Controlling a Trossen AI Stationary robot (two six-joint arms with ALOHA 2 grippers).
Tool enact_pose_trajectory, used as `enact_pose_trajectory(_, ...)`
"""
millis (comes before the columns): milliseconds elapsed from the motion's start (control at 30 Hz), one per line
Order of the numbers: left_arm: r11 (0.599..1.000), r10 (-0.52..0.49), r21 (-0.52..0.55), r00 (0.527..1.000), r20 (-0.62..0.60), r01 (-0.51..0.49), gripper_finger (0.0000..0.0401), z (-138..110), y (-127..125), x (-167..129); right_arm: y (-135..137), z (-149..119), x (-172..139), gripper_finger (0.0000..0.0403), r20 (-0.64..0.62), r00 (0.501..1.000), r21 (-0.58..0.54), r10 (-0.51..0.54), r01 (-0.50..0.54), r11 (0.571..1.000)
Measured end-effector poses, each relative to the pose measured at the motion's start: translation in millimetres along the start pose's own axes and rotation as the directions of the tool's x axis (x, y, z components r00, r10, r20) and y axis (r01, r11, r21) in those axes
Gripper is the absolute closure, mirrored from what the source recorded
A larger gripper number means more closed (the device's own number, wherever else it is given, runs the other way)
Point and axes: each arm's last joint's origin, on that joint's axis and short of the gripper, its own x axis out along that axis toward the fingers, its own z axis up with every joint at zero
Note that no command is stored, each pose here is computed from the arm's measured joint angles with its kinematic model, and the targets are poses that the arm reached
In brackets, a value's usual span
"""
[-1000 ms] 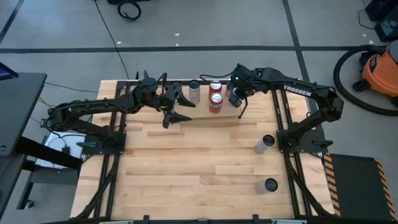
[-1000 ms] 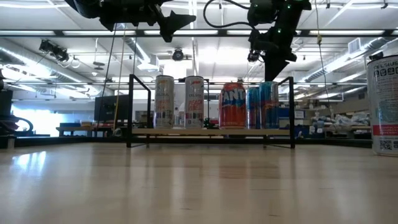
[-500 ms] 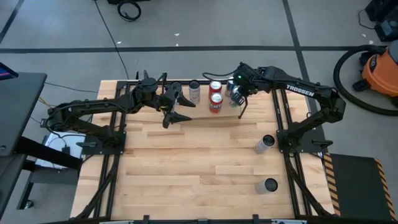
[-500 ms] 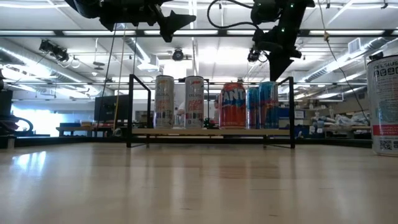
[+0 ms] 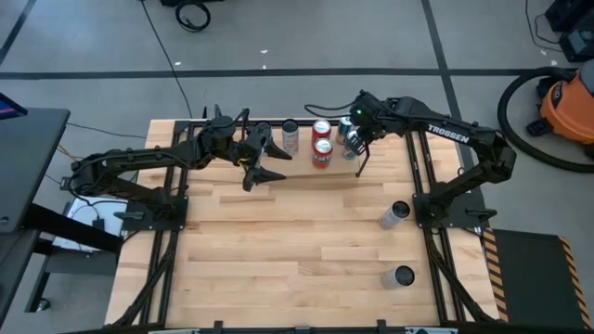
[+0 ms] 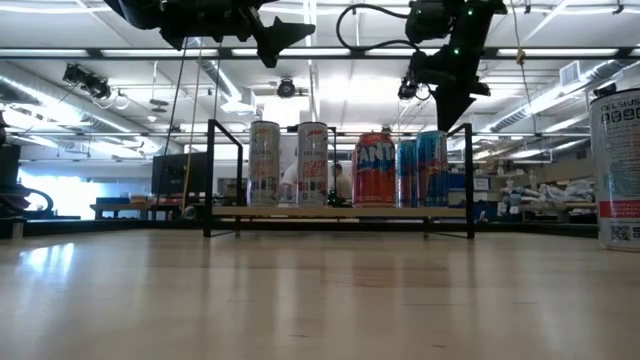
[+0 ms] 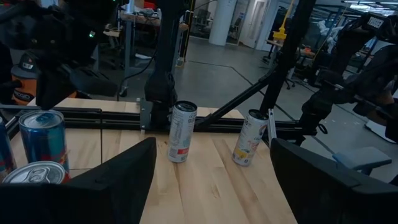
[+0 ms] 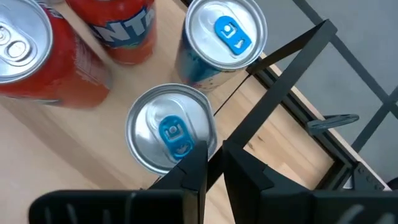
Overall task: Place canned beverage on shelf
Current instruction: Adjust the blue soda can on the shelf
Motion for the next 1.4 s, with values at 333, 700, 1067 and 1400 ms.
enact_pose_trajectory(333, 1.0, 0.0, -0.002, 1.0, 0.0, 0.0, 0.0085, 0.0, 0.0, 0.0, -1.1, 1.3, 2.5, 0.0345, -0.012, 0.999, 0.03, 0.041, -0.04, 0.999)
enact_pose_trajectory(700, 1.0, 0.0, -0.003, 1.0, 0.0, 0.0, 0.0085, 0.0, 0.1, -0.1, -1.7, 0.8, 2.6, 0.0345, -0.023, 0.997, 0.056, 0.07, -0.069, 0.996)
enact_pose_trajectory(1067, 1.0, 0.0, -0.003, 1.0, 0.0, 0.0, 0.0085, 0.0, 0.1, -0.1, -0.3, 1.1, 2.0, 0.0345, -0.026, 0.992, 0.069, 0.121, -0.119, 0.99)
enact_pose_trajectory(1400, 1.0, 0.0, -0.002, 1.0, 0.001, 0.0, 0.0085, 0.1, 0.1, -0.1, 1.0, 2.6, 1.9, 0.0345, -0.014, 0.988, 0.063, 0.154, -0.153, 0.986)
